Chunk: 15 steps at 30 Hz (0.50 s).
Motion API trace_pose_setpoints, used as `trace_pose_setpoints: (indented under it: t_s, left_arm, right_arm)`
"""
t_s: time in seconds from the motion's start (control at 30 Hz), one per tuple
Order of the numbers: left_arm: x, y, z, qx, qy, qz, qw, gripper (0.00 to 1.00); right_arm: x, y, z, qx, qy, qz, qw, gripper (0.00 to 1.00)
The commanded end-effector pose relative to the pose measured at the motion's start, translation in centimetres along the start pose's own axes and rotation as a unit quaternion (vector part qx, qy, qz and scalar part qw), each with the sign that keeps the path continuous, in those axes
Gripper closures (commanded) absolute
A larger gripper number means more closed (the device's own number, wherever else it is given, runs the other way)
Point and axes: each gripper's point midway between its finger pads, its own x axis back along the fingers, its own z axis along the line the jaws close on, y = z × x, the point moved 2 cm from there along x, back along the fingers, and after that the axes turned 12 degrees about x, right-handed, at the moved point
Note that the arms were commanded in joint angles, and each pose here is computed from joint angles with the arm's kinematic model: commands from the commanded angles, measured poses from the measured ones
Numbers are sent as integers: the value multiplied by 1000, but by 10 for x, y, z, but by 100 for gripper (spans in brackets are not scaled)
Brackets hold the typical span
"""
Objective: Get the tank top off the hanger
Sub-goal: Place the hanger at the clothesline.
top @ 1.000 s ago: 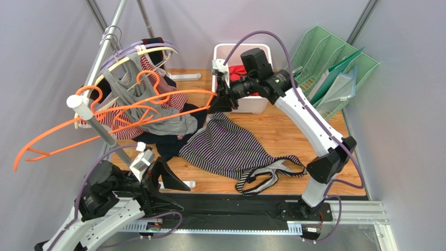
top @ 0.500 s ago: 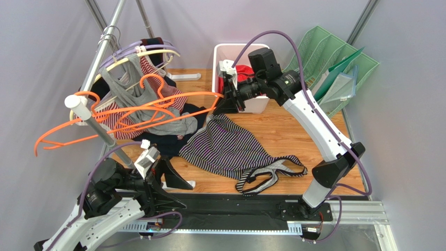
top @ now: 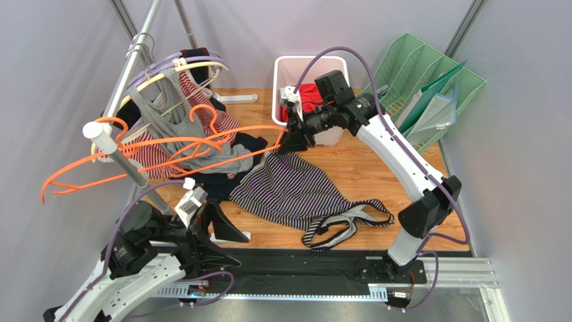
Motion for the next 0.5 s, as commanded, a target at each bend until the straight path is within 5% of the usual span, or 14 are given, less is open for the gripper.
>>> trace_pose_setpoints:
  t_s: [0.0,0.47]
  left_arm:
    - [-3,4,0,-4,-6,-5,1000,29]
    - [-1,2,0,-4,-4,-3,1000,29]
  right_arm:
    - [14,22,-7,51,-30,-28,998,100]
    - [13,45,-23,104,25,-64,992,100]
